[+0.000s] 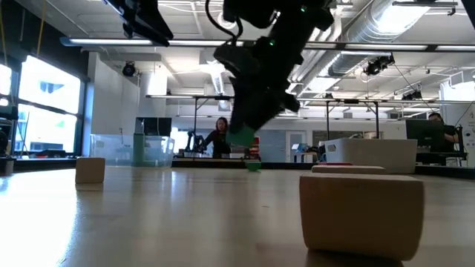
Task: Sort & place blocks by color
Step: Put the green block into the transparent bin
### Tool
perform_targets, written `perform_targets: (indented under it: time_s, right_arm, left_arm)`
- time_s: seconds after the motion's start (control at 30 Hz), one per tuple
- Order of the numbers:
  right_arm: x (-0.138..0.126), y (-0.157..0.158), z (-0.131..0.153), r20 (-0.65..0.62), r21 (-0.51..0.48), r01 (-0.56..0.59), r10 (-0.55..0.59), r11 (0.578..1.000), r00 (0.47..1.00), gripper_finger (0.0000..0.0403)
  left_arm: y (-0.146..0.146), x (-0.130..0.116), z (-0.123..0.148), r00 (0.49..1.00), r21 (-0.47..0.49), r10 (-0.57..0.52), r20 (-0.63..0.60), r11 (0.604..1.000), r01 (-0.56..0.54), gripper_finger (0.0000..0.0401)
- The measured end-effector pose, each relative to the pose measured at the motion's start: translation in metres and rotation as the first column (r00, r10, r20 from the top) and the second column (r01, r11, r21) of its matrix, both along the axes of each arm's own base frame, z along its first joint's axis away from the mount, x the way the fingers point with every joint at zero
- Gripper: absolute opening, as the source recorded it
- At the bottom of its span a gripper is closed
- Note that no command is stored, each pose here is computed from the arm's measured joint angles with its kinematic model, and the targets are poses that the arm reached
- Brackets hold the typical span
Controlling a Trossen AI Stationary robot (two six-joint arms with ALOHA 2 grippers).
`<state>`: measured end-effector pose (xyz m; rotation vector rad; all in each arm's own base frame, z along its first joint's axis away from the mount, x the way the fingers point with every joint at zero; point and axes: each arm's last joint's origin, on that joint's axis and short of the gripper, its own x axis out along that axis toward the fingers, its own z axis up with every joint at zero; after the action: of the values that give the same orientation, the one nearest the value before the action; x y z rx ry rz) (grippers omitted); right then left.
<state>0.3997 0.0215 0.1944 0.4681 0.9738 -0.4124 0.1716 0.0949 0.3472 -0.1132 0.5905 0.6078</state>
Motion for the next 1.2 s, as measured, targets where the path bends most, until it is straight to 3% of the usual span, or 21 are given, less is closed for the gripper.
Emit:
perform_targets:
  time_s: [0.33, 0.47, 0.6, 0.93, 1.2]
  right_arm:
    - [0.023, -0.002, 0.066, 0.158, -0.182, -0.037, 0.066, 0.983, 0.985, 0.0101]
    - [0.026, -0.003, 0.098, 0.168, -0.277, -0.069, 0.119, 0.958, 0.979, 0.0101]
    - [0.026, -0.004, 0.13, 0.179, -0.35, -0.084, 0.155, 0.933, 0.972, 0.0101]
    - [0.023, -0.004, 0.196, 0.262, -0.492, -0.144, 0.304, 0.859, 0.916, 0.0101]
    - [0.015, -0.001, 0.246, 0.338, -0.588, -0.214, 0.477, 0.78, 0.811, 0.0101]
  left_arm:
    - [0.01, -0.005, 0.002, 0.982, -0.237, -0.067, 0.177, 0.966, 0.108, 0.0193]
    - [0.018, -0.009, 0.006, 0.954, -0.343, -0.073, 0.291, 0.923, 0.175, 0.0193]
    - [0.025, -0.012, 0.014, 0.894, -0.419, -0.099, 0.437, 0.857, 0.299, 0.0193]
    - [0.035, -0.019, 0.041, 0.708, -0.451, -0.156, 0.689, 0.672, 0.587, 0.0193]
    - [0.035, -0.02, 0.051, 0.661, -0.455, -0.149, 0.735, 0.614, 0.645, 0.0193]
